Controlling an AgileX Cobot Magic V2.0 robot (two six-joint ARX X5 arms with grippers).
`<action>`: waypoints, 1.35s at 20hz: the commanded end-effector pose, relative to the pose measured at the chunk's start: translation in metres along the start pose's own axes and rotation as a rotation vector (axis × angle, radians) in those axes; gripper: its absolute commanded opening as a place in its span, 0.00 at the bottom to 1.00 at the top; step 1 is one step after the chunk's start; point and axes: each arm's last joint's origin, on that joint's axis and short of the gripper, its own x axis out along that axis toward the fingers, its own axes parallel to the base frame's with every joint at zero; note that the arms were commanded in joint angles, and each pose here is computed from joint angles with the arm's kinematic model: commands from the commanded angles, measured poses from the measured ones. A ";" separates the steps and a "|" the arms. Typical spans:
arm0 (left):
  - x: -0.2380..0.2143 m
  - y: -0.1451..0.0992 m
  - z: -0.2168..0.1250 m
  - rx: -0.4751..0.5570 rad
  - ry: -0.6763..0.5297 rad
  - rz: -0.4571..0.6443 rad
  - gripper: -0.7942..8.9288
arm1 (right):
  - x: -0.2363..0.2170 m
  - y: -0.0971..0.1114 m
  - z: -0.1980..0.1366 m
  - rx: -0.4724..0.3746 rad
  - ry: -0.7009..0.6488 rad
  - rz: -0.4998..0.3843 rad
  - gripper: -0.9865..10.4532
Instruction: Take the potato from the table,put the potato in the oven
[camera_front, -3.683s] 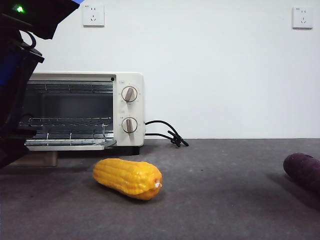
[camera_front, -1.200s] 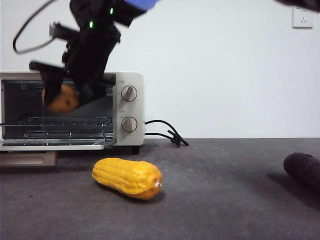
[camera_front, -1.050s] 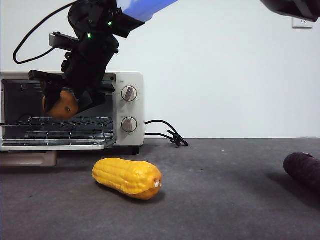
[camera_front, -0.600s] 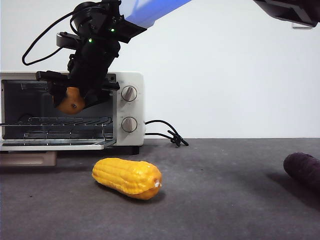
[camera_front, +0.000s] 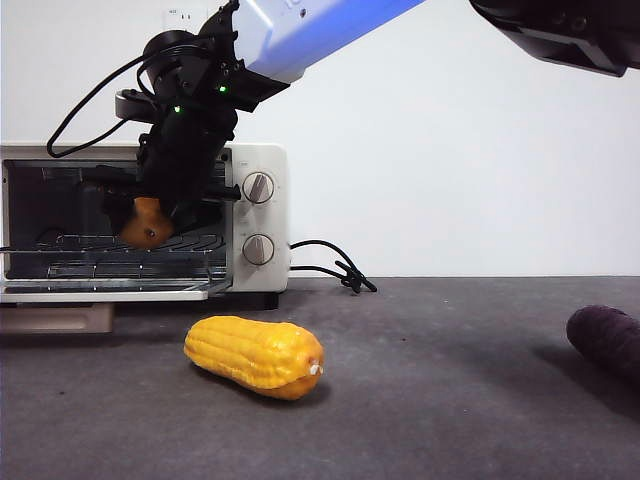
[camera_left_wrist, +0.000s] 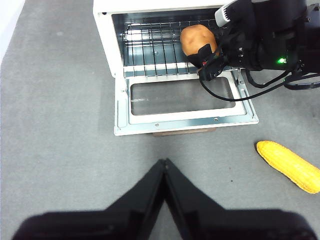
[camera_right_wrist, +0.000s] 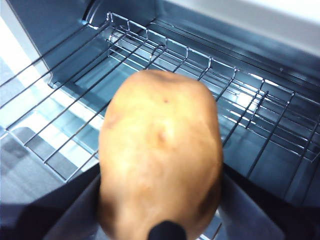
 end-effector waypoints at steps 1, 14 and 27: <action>0.000 0.000 -0.001 -0.004 -0.002 0.001 0.08 | 0.013 0.000 -0.020 0.022 0.072 -0.004 0.52; 0.001 0.000 -0.001 0.015 0.001 0.009 0.08 | -0.043 0.025 0.008 0.022 0.178 -0.123 0.67; 0.099 0.004 0.018 0.027 0.131 0.018 0.08 | -0.236 0.036 0.073 -0.177 0.331 -0.094 0.66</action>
